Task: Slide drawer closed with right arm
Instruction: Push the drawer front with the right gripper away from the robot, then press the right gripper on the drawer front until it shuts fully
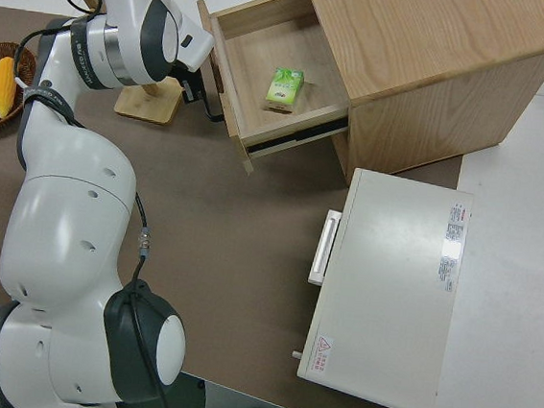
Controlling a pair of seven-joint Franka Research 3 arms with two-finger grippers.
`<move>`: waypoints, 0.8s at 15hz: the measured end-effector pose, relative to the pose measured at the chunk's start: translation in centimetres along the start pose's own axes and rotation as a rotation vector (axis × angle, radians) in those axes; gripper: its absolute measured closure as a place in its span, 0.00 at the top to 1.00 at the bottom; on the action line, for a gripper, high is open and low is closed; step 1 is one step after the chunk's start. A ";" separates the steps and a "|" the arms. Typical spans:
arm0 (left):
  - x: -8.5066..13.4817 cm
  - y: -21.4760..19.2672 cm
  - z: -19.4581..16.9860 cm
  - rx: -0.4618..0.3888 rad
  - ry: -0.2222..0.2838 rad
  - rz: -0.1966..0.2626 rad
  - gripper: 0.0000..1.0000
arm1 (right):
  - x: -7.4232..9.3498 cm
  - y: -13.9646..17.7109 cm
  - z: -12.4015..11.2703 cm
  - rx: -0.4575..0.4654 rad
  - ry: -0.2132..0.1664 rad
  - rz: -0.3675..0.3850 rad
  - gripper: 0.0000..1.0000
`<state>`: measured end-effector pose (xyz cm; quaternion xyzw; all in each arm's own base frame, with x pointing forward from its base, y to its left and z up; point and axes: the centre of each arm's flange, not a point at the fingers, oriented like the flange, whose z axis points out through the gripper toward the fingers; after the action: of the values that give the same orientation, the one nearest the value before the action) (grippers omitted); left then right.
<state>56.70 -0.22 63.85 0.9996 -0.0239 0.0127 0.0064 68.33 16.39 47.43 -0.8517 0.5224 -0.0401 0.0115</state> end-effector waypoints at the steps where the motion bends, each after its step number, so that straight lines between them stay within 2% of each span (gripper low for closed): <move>1: 0.0 0.0 0.0 0.000 0.000 0.000 1.00 | 0.4 0.1 0.0 0.000 0.000 -0.001 0.01; 5: 0.0 0.0 0.0 0.000 0.000 0.000 1.00 | 2.2 0.6 0.1 -0.002 0.002 -0.022 0.01; 8: 0.0 0.0 0.0 0.000 0.000 0.000 1.00 | 4.4 1.2 0.2 -0.003 0.004 -0.026 0.01; 12: 0.0 0.0 0.0 0.000 0.000 0.000 1.00 | 7.1 2.1 0.2 -0.006 0.008 -0.075 0.01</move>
<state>56.70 -0.22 63.85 0.9996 -0.0239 0.0127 0.0064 69.69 9.10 47.46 -0.8705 0.4903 -0.0422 0.0055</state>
